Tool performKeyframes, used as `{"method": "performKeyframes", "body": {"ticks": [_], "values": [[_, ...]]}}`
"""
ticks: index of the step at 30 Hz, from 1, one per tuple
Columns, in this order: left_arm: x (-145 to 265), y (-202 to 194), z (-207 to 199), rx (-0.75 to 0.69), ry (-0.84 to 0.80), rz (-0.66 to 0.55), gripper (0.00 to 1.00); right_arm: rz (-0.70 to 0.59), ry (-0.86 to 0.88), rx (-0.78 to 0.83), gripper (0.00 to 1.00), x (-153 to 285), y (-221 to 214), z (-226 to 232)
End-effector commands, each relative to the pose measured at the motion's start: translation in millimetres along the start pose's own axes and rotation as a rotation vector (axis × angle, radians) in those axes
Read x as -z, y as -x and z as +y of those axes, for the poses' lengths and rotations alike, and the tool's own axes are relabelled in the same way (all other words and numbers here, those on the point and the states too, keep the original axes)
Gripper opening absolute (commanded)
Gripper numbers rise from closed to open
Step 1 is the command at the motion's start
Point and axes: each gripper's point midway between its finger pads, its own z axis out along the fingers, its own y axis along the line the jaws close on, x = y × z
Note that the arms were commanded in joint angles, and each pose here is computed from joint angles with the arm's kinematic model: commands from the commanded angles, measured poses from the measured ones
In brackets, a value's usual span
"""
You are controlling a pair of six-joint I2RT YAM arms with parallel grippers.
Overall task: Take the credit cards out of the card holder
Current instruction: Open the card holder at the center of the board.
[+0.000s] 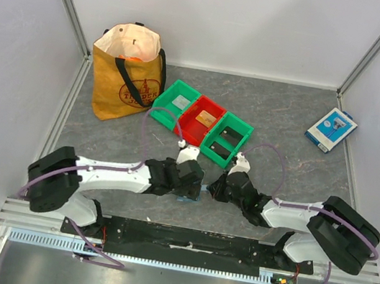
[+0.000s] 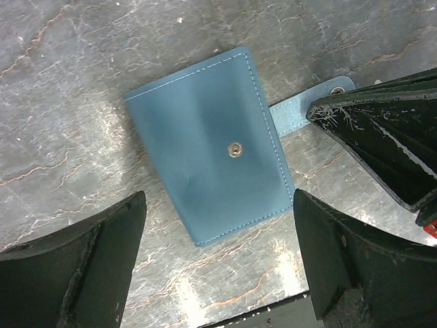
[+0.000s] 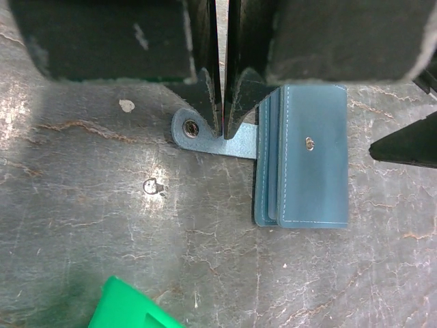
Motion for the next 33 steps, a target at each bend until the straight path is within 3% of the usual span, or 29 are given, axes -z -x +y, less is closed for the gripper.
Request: {"method": "performKeyframes", "body": {"ticks": [1, 11, 22, 33], "values": [[-5, 5, 4, -0.094, 0.15, -0.031, 0.94, 0.042, -0.065, -0.016, 0.09, -1, -17, -26], [-15, 9, -23, -0.17, 0.225, -0.063, 0.95, 0.074, -0.054, -0.048, 0.08, -1, -27, -29], [-14, 6, 1, -0.191, 0.335, -0.074, 0.95, 0.078, -0.055, -0.053, 0.07, -1, -29, -31], [19, 29, 26, -0.123, 0.364, -0.162, 0.76, 0.098, -0.074, -0.034, 0.08, -1, -34, -38]]}}
